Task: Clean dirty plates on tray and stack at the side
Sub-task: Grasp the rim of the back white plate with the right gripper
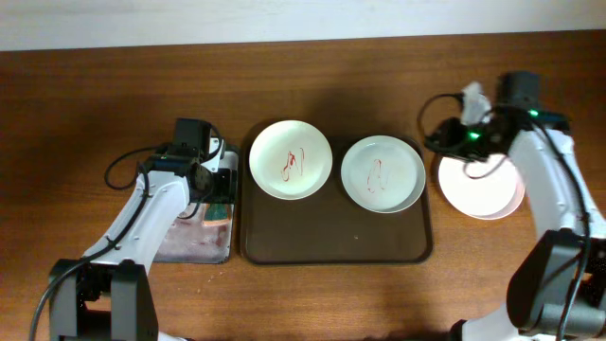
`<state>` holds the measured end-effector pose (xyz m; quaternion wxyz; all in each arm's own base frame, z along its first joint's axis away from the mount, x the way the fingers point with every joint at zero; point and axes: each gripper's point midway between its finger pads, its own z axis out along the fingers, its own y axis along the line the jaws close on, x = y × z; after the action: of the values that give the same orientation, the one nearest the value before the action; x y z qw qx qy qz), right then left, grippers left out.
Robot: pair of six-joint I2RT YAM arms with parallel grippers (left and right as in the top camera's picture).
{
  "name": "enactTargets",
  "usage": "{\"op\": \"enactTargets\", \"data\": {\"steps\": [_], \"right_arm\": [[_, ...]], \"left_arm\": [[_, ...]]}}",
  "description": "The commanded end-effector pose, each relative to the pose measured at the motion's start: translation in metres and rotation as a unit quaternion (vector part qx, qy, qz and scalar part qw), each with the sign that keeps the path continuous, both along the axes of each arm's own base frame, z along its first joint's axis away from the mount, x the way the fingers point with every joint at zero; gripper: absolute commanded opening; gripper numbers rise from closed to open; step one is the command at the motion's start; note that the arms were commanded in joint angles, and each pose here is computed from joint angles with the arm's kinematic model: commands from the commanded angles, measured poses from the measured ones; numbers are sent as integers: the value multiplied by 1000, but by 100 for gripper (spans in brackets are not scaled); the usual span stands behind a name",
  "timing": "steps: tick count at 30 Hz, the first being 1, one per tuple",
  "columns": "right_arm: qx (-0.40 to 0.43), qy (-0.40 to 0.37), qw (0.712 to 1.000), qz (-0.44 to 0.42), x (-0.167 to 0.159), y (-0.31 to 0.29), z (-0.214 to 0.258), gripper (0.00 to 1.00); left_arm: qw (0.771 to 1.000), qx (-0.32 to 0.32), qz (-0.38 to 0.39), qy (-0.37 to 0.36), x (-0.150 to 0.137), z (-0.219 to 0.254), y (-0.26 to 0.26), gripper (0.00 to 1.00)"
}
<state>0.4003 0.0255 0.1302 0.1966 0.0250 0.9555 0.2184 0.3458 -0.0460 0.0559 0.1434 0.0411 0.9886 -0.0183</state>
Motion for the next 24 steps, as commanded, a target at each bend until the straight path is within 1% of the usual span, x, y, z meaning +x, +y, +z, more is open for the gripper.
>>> {"op": "enactTargets", "data": {"steps": [1, 2, 4, 6, 8, 11, 12, 15, 16, 18, 21, 23, 24], "right_arm": [[-38, -68, 993, 90, 15, 53, 16, 38], [-52, -83, 989, 107, 20, 69, 14, 39], [-64, -100, 981, 153, 27, 113, 1, 49], [-62, -105, 977, 176, 30, 136, -12, 49], [-63, -122, 972, 191, 41, 158, -27, 47], [-97, -117, 974, 167, 54, 167, -60, 47], [-96, -114, 975, 165, 55, 169, -65, 47], [-76, -91, 978, 174, 53, 178, -90, 42], [-68, -86, 978, 178, 51, 180, -95, 41], [-63, -71, 979, 181, 48, 182, -107, 34], [-57, -66, 979, 183, 46, 184, -109, 26], [-27, -62, 977, 202, 38, 197, -106, 24], [-26, -58, 976, 206, 35, 200, -106, 17]], "left_arm": [[1000, -6, -1, -12, 4, 8, 0, 74], [1000, -6, -1, -12, 4, 8, 0, 74], [1000, -6, -1, -12, 4, 8, 0, 74], [1000, -6, -1, -12, 4, 8, 0, 74], [1000, -6, -1, -12, 4, 8, 0, 74], [1000, -6, -1, -11, 4, 8, 0, 74], [1000, -6, -1, -11, 4, 8, 0, 74], [1000, -6, -1, -11, 4, 8, 0, 73], [1000, -6, -1, -11, 4, 8, 0, 74], [1000, -6, -1, -11, 4, 8, 0, 74], [1000, -6, -1, -11, 4, 8, 0, 74], [1000, -6, -1, -11, 4, 8, 0, 74], [1000, -6, -1, -11, 4, 8, 0, 74]]}}
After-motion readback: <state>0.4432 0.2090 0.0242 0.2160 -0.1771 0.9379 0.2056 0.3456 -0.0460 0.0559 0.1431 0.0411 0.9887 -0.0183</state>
